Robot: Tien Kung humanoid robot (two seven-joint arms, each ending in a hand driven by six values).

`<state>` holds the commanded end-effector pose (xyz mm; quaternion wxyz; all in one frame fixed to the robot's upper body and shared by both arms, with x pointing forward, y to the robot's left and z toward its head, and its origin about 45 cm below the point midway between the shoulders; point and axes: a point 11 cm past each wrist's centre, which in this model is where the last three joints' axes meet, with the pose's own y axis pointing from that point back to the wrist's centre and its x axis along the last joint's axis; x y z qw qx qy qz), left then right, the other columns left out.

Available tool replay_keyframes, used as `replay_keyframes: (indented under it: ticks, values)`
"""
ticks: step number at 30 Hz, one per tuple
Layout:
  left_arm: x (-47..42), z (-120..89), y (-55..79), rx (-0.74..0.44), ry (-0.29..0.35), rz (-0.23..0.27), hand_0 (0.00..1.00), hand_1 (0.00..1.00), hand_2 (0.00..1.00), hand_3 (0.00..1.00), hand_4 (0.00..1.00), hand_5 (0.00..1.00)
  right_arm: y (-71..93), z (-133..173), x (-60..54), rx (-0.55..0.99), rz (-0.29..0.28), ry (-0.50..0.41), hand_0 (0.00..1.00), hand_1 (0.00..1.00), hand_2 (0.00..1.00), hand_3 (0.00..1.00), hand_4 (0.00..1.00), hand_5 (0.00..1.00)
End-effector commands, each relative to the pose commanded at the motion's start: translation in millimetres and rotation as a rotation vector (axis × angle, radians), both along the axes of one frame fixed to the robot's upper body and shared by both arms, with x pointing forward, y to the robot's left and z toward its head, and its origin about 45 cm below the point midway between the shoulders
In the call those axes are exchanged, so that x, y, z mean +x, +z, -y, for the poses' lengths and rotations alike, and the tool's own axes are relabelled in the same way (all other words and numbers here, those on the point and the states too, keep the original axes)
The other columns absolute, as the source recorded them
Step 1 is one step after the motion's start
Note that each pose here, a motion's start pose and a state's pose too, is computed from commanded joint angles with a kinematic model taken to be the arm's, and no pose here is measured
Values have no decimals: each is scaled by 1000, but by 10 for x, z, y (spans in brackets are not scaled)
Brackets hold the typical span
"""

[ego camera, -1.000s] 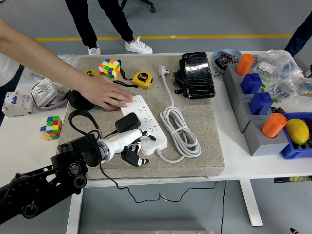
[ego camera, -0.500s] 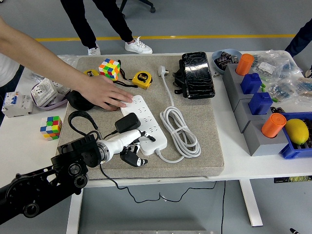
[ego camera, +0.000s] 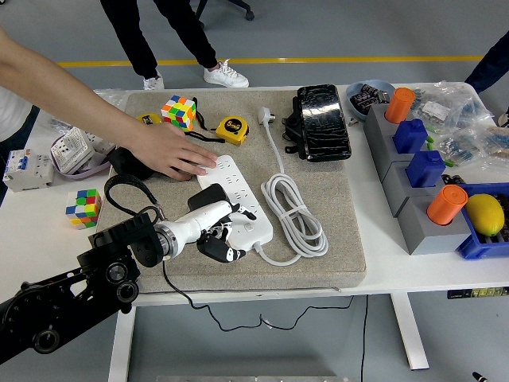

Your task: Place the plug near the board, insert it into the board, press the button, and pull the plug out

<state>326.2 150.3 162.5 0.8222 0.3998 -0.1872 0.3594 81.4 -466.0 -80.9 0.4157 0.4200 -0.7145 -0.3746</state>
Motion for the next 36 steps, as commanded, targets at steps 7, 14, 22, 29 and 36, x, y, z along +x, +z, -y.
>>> replay_keyframes:
  ticks: [7, 14, 22, 29, 36]
  values:
    - [77, -59, 16, -91, 55, 53, 72, 3, 132, 697, 763, 33, 7, 8, 17, -2, 2, 2, 574, 639, 604, 539, 932, 471]
    - [144, -96, 98, -249, 113, 169, 181, 82, 249, 625, 888, 311, 10, 19, 8, -5, -1, 4, 575, 639, 604, 539, 932, 472]
    - [159, -147, 111, -284, 132, 276, 531, 606, 640, 649, 986, 403, 6, 14, -5, -4, -4, 8, 576, 639, 604, 539, 932, 472]
    - [196, -208, 89, -183, 124, 350, 730, 748, 745, 748, 998, 392, 2, 9, -11, -2, -4, 4, 575, 639, 604, 539, 932, 472]
    - [227, -291, 41, -95, 136, 407, 747, 762, 799, 779, 998, 374, -5, -4, -20, 0, -5, 3, 576, 639, 604, 539, 932, 472]
